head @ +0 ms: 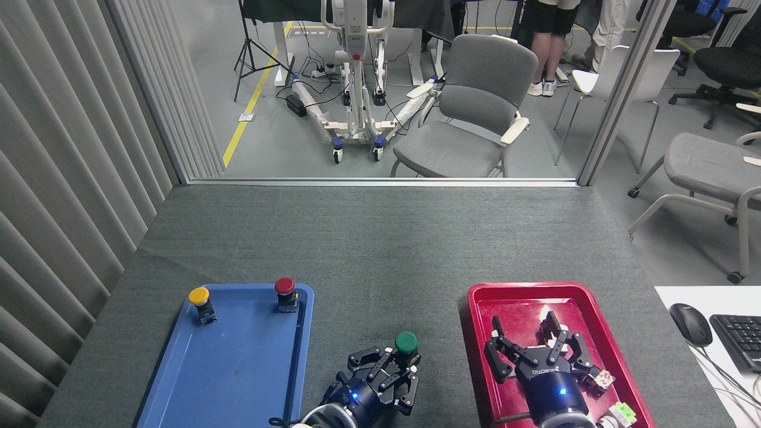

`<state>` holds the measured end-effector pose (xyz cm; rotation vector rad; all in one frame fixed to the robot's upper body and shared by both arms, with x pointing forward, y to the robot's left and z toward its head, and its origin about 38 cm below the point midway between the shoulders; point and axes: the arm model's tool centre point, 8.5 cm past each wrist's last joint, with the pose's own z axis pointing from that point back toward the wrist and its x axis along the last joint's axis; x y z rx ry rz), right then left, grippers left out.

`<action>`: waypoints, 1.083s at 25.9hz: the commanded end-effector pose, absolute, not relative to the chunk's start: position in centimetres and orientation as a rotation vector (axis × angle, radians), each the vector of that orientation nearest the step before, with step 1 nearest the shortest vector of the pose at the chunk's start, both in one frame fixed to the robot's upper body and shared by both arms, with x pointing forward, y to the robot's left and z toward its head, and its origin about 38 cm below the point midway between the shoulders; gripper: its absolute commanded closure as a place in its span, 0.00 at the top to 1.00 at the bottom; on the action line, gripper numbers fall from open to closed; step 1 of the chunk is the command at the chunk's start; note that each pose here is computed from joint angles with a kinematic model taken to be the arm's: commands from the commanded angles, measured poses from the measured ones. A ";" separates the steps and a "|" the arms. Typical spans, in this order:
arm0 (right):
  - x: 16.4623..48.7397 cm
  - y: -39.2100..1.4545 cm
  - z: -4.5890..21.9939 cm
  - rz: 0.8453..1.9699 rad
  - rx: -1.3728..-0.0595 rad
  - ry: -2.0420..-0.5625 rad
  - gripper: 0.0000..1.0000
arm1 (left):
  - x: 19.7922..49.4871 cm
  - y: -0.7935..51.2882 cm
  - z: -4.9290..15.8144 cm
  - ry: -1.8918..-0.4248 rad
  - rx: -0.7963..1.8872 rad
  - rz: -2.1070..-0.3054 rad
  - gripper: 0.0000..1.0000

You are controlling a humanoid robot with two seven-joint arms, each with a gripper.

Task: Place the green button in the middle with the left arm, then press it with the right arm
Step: 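Release the green button and withdraw the left gripper to the blue tray, then move the right gripper over the green button and press down on it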

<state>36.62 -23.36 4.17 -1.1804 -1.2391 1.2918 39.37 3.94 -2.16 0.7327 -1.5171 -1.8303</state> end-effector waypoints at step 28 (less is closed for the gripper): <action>34.9 -12.2 2.9 1.545 -0.964 -1.469 0.02 | 35.5 20.7 6.0 -1.406 1.279 -1.297 1.00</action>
